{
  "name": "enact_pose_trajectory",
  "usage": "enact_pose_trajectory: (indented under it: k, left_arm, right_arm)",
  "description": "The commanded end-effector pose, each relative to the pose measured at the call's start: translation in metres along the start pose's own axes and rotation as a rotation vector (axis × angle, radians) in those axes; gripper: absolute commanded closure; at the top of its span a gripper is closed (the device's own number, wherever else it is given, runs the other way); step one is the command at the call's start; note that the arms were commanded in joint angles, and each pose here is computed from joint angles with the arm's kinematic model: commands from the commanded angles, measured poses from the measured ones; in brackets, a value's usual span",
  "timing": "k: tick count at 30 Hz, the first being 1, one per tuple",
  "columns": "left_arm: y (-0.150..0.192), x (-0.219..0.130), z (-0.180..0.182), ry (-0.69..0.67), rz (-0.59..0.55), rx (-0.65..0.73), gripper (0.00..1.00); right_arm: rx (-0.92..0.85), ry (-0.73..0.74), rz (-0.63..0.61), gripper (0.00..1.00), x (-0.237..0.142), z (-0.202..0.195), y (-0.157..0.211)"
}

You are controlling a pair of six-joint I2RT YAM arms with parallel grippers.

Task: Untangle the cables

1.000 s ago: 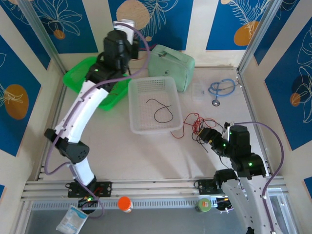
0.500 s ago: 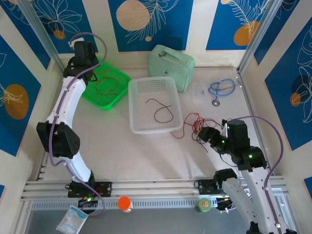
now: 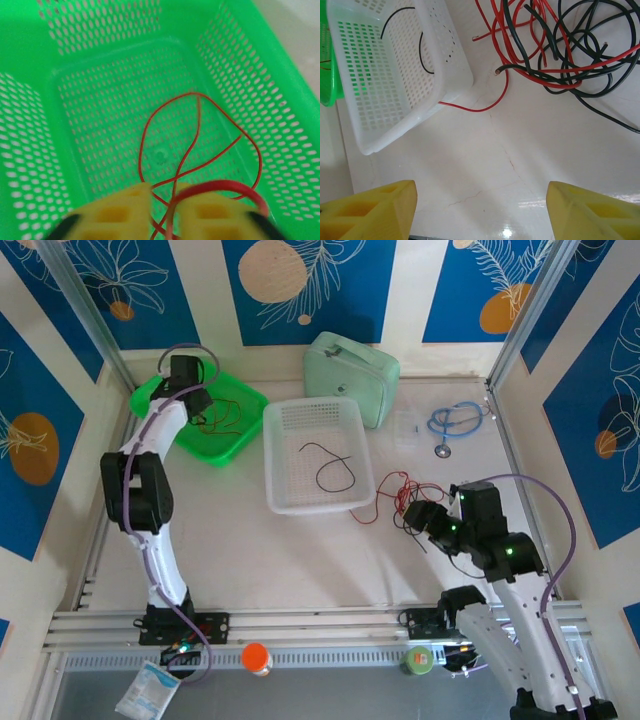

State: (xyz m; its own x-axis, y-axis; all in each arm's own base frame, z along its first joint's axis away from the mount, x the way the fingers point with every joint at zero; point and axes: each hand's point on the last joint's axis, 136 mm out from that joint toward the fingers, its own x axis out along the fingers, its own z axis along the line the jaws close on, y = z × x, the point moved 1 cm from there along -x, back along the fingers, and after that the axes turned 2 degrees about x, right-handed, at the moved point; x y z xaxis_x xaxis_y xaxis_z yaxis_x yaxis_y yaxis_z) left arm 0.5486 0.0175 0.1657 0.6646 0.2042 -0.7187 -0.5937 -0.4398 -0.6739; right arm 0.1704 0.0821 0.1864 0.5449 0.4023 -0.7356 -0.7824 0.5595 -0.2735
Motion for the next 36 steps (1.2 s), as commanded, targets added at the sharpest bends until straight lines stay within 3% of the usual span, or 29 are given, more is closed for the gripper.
enact_pose_trajectory:
  k: [1,3,6,9,15,25,30,36]
  left_arm:
    - [0.004,-0.001,-0.014,0.075,0.046,-0.042,0.40]
    - [0.005,-0.007,-0.014,0.074,0.060,-0.042,0.17]
    - [0.002,-0.023,-0.011,0.058,0.062,-0.022,0.00]
    - [-0.001,-0.039,-0.006,0.039,0.067,0.010,0.00]
    - [-0.001,-0.066,-0.023,0.171,0.153,0.042,0.00]
    - [0.009,-0.055,0.012,0.142,0.193,-0.083,0.11]
    - [0.011,-0.067,-0.006,0.244,0.202,-0.099,0.13]
    - [0.021,-0.109,-0.034,0.331,0.186,-0.028,0.13]
  right_arm:
    - [-0.014,0.008,-0.004,0.31,-0.007,0.004,-0.001]
    - [-0.017,0.011,-0.003,0.31,-0.006,0.005,-0.002]
    - [-0.018,0.019,0.001,0.31,-0.004,0.006,-0.003]
    - [-0.018,0.035,0.001,0.31,-0.002,0.006,-0.006]
    - [-0.022,0.094,-0.008,0.35,0.006,0.010,-0.021]
    - [-0.053,0.149,0.005,0.36,0.019,0.013,-0.028]
    - [-0.067,0.188,-0.032,0.40,0.024,0.013,-0.041]
    - [-0.101,0.300,-0.111,0.46,0.039,0.010,-0.075]
